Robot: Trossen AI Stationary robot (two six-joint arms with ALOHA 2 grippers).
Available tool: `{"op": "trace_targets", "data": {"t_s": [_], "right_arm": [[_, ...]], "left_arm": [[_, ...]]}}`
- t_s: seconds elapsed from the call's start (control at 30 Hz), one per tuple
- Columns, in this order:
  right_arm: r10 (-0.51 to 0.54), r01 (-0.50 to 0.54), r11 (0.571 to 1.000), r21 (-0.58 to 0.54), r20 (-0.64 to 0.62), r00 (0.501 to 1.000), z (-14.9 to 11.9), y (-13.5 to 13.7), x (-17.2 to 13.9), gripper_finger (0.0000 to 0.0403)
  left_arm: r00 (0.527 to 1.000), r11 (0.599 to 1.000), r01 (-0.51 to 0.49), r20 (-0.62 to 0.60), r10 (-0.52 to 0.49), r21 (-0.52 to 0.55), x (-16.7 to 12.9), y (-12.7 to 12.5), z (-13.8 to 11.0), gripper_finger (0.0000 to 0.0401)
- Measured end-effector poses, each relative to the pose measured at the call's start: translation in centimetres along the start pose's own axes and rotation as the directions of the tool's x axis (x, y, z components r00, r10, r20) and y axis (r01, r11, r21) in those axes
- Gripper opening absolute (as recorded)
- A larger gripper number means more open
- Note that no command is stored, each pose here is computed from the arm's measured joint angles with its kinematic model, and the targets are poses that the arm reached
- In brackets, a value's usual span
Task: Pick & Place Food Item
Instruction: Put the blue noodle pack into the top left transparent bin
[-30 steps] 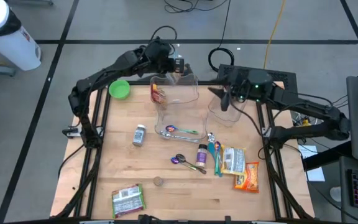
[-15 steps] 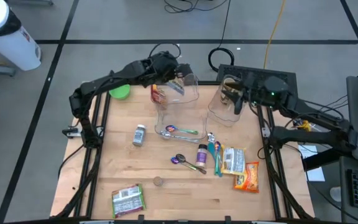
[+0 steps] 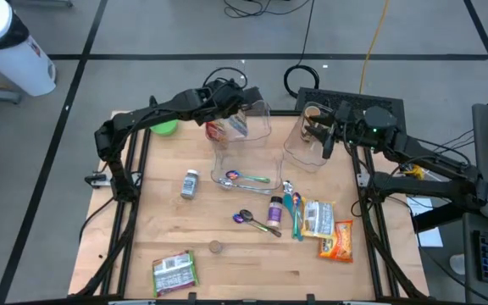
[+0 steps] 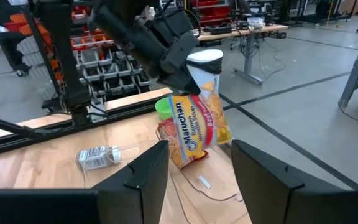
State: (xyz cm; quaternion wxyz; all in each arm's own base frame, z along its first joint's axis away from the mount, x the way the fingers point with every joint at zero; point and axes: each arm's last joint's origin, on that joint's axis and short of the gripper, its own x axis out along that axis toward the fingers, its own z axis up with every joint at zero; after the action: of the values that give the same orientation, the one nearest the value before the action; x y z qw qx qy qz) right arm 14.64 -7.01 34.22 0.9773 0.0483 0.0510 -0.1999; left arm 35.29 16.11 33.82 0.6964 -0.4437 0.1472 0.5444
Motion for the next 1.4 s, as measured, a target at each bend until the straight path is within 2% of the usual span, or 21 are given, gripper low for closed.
{"op": "trace_targets", "data": {"t_s": [0.47, 0.77, 1.4], "right_arm": [[0.0, 0.0, 1.0, 0.0, -0.012, 1.0, -0.1, 0.0, 0.0, 0.0167], [-0.002, 0.002, 1.0, 0.0, -0.015, 1.0, -0.1, 0.0, 0.1, 0.0167], [-0.005, 0.006, 1.0, 0.003, -0.073, 0.997, -0.8, -0.1, 1.5, 0.0166]], "left_arm": [[0.998, 0.998, -0.057, -0.014, 0.057, -0.01, 2.0, 1.4, -1.9, 0.0], [0.999, 0.998, -0.047, -0.01, 0.046, -0.052, 3.8, 2.4, -3.3, 0.0], [0.992, 0.99, -0.124, -0.042, 0.122, -0.07, 5.0, 4.2, -4.6, 0.0]]}}
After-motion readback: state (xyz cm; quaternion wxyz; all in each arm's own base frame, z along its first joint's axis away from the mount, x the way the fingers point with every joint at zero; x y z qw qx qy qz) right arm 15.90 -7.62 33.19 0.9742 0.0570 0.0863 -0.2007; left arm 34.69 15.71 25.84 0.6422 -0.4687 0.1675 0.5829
